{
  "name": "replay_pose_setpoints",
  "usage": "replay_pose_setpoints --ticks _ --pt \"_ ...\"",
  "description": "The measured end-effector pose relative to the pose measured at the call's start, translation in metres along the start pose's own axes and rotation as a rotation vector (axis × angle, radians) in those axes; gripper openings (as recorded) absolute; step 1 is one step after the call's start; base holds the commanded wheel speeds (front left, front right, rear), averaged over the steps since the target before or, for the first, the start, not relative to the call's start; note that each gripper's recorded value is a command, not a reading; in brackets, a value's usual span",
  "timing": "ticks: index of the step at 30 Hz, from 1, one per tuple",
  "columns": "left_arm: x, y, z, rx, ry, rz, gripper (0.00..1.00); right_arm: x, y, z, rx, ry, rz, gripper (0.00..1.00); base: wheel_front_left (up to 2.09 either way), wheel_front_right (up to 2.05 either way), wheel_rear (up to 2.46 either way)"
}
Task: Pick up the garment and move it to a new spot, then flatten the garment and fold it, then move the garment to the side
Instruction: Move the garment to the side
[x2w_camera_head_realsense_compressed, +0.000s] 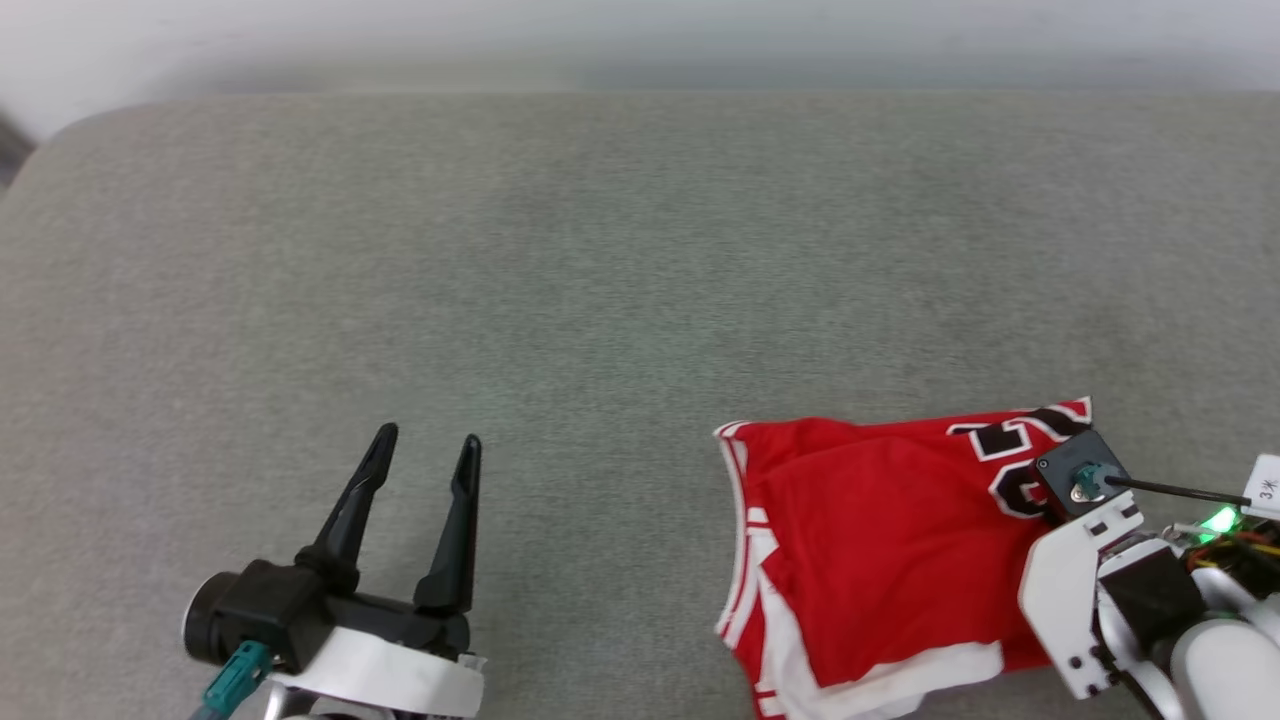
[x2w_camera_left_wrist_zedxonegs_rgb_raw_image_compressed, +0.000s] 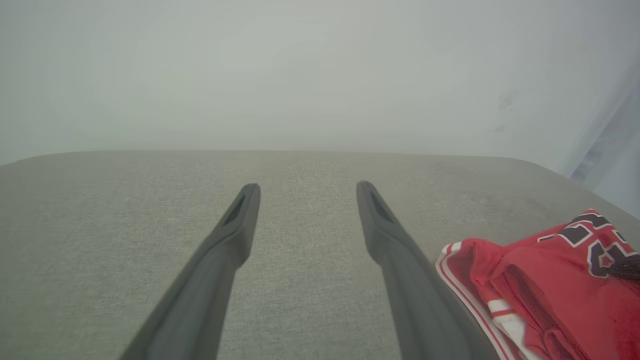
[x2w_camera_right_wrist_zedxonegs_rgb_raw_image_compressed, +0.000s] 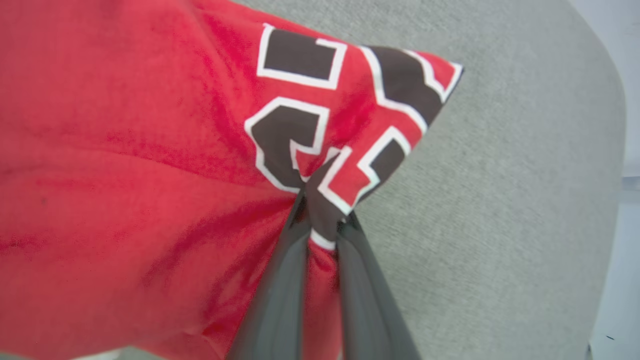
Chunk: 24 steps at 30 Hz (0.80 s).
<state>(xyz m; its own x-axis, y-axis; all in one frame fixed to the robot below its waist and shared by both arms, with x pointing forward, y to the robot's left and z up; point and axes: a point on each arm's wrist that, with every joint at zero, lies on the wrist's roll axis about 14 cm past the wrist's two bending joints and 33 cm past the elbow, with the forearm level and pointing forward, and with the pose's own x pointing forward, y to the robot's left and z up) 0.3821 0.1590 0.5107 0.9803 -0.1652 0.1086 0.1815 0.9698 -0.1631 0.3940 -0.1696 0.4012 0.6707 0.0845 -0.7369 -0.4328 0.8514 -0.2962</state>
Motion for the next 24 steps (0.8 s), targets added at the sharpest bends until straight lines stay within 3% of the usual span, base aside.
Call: replay_pose_setpoints --ticks 6,11,16,24 --pt "0.024 -0.054 -0.007 -0.026 0.000 -0.180 1.00 -0.024 -0.068 -0.008 -0.229 0.060 -0.170 0.00 0.00 0.00 0.00" --pt "0.046 -0.104 -0.016 -0.056 -0.006 -0.348 1.00 -0.041 -0.124 -0.024 -0.325 0.155 -0.275 0.00 0.00 0.00 0.00" --pt "0.062 -0.141 -0.035 -0.094 0.016 -0.484 1.00 -0.050 -0.174 -0.052 -0.311 0.261 -0.358 0.00 0.00 0.00 0.00" --pt "0.080 -0.169 -0.076 -0.141 0.071 -0.622 1.00 -0.056 -0.243 -0.102 -0.255 0.384 -0.481 0.00 0.00 0.00 0.00"
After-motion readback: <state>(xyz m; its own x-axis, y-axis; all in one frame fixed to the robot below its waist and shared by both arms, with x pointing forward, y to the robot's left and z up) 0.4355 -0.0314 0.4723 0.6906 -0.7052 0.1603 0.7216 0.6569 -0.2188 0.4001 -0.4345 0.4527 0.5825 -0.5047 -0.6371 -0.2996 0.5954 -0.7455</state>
